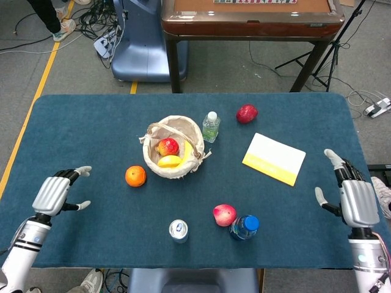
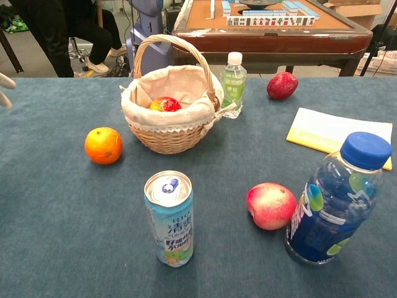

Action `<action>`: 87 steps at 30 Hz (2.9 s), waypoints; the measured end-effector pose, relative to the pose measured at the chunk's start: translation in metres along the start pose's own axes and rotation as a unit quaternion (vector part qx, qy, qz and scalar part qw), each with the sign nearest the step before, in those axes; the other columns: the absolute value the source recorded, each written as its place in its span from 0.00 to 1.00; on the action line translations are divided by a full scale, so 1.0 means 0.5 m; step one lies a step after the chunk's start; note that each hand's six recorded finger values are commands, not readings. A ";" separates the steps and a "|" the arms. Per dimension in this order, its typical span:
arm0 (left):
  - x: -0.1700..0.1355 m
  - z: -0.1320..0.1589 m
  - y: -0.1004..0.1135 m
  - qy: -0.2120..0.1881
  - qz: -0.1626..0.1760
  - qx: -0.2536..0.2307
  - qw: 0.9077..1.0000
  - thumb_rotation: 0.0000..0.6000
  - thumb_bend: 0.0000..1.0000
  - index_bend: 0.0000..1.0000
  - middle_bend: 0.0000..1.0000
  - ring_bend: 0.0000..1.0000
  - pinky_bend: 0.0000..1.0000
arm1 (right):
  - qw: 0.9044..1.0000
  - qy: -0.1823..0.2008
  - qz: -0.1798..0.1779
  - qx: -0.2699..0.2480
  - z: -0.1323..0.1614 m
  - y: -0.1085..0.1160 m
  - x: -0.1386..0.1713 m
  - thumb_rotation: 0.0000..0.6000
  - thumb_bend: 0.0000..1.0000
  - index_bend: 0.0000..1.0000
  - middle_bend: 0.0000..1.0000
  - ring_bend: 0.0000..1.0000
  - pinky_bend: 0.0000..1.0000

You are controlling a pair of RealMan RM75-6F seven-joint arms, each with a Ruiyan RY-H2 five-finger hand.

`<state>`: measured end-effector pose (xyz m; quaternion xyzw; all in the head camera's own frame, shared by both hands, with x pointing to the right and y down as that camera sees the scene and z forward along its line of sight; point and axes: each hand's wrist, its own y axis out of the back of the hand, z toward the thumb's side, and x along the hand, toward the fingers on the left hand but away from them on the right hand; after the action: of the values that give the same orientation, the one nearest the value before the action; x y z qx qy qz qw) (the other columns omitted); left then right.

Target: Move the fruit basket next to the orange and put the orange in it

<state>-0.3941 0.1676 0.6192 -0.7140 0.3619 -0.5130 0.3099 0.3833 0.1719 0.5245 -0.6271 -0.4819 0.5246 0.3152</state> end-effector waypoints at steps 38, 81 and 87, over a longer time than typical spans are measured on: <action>0.250 0.143 -0.181 0.070 -0.115 0.032 0.990 1.00 0.07 0.27 0.25 0.31 0.31 | 0.997 -0.061 -0.016 -0.037 -0.096 0.034 0.048 1.00 0.38 0.02 0.15 0.12 0.26; 0.197 0.136 0.055 0.034 0.020 -0.107 0.993 1.00 0.07 0.48 0.54 0.47 0.41 | 0.997 -0.053 -0.015 -0.061 -0.098 0.024 0.034 1.00 0.38 0.02 0.15 0.12 0.29; 0.213 0.217 0.050 -0.012 0.016 -0.107 0.994 1.00 0.07 0.46 0.54 0.47 0.41 | 0.996 -0.055 -0.016 -0.063 -0.103 0.026 0.033 1.00 0.38 0.02 0.15 0.12 0.29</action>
<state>-0.2724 0.0727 0.6225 -0.7435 0.4220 -0.4576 0.2446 0.4364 0.1888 0.5197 -0.6077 -0.5409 0.5219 0.2565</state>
